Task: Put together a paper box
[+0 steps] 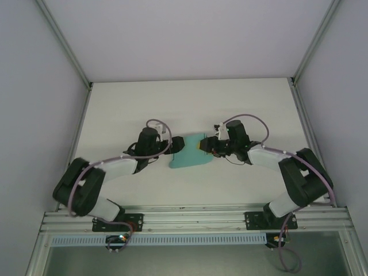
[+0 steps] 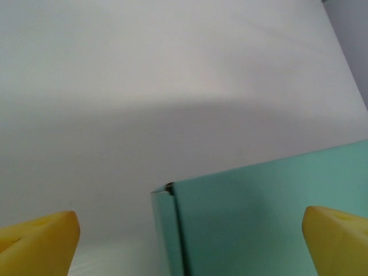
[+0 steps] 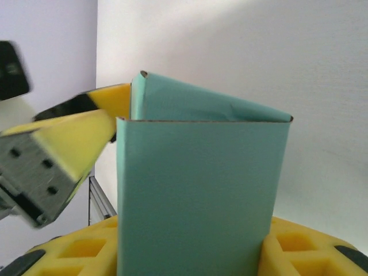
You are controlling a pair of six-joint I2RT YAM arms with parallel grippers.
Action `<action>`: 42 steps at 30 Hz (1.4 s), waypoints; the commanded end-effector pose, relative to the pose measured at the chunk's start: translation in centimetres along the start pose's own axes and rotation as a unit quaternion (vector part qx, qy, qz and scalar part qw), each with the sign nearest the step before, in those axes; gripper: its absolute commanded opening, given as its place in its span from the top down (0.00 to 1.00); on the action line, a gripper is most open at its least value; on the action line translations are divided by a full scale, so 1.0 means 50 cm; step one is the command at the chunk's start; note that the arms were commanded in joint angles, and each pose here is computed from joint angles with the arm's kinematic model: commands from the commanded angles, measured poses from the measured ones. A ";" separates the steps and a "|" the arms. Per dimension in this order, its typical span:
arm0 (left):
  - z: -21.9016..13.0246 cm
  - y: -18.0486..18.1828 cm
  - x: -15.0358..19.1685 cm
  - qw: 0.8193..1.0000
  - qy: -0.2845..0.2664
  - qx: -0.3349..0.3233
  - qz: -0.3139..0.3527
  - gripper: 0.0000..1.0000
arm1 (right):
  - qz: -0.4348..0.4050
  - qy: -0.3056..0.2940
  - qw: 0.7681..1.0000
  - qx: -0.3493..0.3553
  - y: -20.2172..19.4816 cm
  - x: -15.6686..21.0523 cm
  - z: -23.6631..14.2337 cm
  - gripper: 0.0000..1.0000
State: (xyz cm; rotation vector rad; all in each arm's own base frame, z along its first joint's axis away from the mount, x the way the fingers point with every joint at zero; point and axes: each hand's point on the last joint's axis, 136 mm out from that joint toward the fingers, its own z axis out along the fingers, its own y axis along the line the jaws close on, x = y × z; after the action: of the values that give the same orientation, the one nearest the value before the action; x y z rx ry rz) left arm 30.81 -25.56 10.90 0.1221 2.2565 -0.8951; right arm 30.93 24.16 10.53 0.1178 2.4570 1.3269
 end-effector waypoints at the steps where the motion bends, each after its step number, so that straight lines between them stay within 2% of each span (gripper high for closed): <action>1: -0.047 -0.027 -0.027 0.988 -0.005 -0.043 0.152 0.00 | 0.060 0.006 0.997 0.053 -0.027 0.000 -0.042 0.56; 4: -0.079 -0.117 -0.030 0.960 -0.010 0.015 0.280 0.00 | 0.128 0.029 0.988 0.079 -0.036 0.003 -0.080 0.56; 7: -0.103 -0.188 0.018 0.907 0.015 0.085 0.413 0.00 | 0.203 0.051 0.974 0.082 -0.036 0.003 -0.116 0.61; 8: -0.108 -0.203 0.041 0.884 0.028 0.100 0.456 0.00 | 0.233 0.061 0.968 0.073 -0.028 0.003 -0.128 0.61; 11: -0.109 -0.217 0.095 0.826 0.070 0.108 0.549 0.00 | 0.276 0.093 0.956 0.038 0.002 0.008 -0.145 0.58; 13: -0.096 -0.217 0.116 0.791 0.086 0.089 0.600 0.00 | 0.297 0.115 0.948 0.028 0.015 0.017 -0.152 0.57; 17: -0.060 -0.212 0.116 0.747 0.080 0.038 0.659 0.00 | 0.319 0.144 0.937 0.017 0.035 0.028 -0.158 0.59; 22: -0.031 -0.210 0.091 0.735 0.061 0.001 0.675 0.01 | 0.331 0.173 0.928 0.012 0.052 0.040 -0.167 0.58; 26: -0.033 -0.228 0.070 0.744 0.035 -0.001 0.667 0.13 | 0.335 0.179 0.925 0.022 0.048 0.043 -0.170 0.56; 28: -0.042 -0.235 0.077 0.743 0.034 0.016 0.668 0.21 | 0.336 0.182 0.924 0.022 0.047 0.045 -0.169 0.55; 33: -0.051 -0.237 0.077 0.742 0.026 0.020 0.670 0.48 | 0.337 0.184 0.923 0.014 0.051 0.046 -0.170 0.52; 35: -0.052 -0.236 0.074 0.742 0.026 0.017 0.670 0.54 | 0.334 0.185 0.924 0.010 0.053 0.046 -0.170 0.51; 38: -0.055 -0.237 0.078 0.740 0.029 0.023 0.672 0.57 | 0.331 0.186 0.925 0.009 0.055 0.050 -0.174 0.48; 40: -0.057 -0.237 0.079 0.738 0.030 0.025 0.673 0.59 | 0.326 0.182 0.927 0.009 0.056 0.051 -0.177 0.36; 41: -0.058 -0.235 0.080 0.738 0.034 0.025 0.673 0.60 | 0.324 0.177 0.929 0.014 0.052 0.049 -0.179 0.26; 42: -0.060 -0.232 0.084 0.738 0.041 0.028 0.673 0.62 | 0.317 0.170 0.933 0.024 0.045 0.046 -0.186 0.05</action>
State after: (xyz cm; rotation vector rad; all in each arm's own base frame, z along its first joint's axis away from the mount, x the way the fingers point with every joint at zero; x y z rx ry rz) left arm 22.16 -33.14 15.04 1.6089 1.5433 -0.0955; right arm 26.54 18.60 15.38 0.8716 2.8657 1.6115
